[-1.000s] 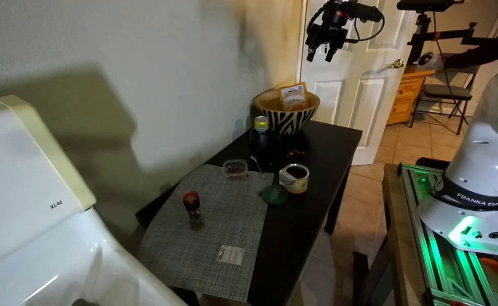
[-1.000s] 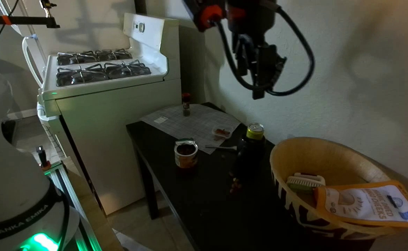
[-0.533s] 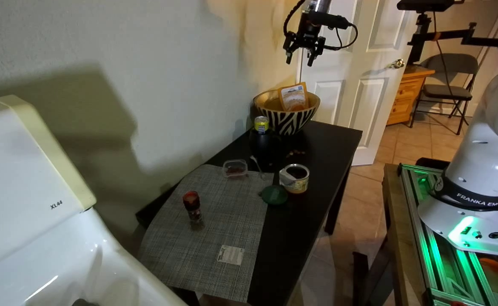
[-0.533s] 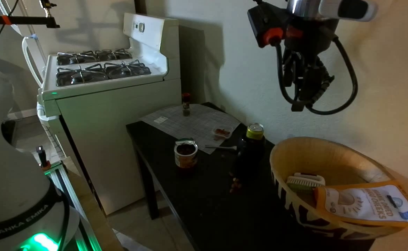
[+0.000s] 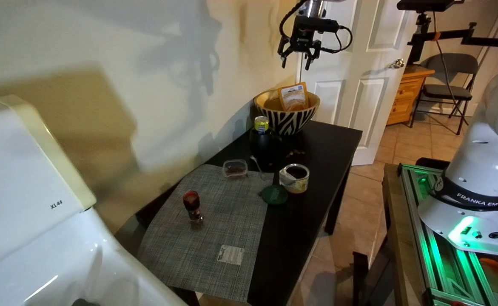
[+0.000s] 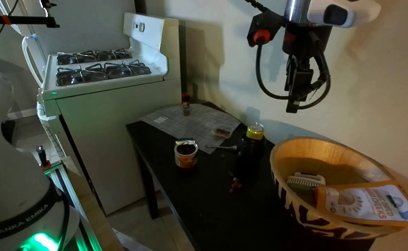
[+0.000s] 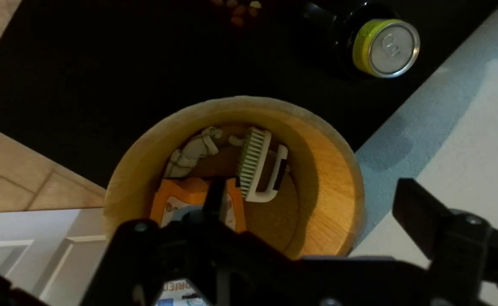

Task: Remove the brush from the bowl

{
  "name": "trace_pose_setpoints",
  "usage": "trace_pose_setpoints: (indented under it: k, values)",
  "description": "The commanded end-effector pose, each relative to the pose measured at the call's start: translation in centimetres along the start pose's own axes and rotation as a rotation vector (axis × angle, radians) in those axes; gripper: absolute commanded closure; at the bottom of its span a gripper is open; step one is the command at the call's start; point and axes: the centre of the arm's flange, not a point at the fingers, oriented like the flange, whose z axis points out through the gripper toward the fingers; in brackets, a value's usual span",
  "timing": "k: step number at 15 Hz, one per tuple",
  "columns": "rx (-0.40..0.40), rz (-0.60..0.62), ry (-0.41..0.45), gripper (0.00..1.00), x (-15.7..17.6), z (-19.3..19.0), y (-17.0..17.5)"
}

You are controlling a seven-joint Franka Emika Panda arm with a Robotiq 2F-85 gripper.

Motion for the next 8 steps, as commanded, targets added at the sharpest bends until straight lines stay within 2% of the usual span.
trace_pose_setpoints:
  k: [1,4,8]
  values:
    - [-0.08,0.179,0.04,0.0,-0.9,4.6,-2.4]
    - [-0.146,0.328,0.043,0.0,0.5,8.1,-1.5]
    - [-0.258,0.484,-0.063,0.0,4.4,10.3,2.8]
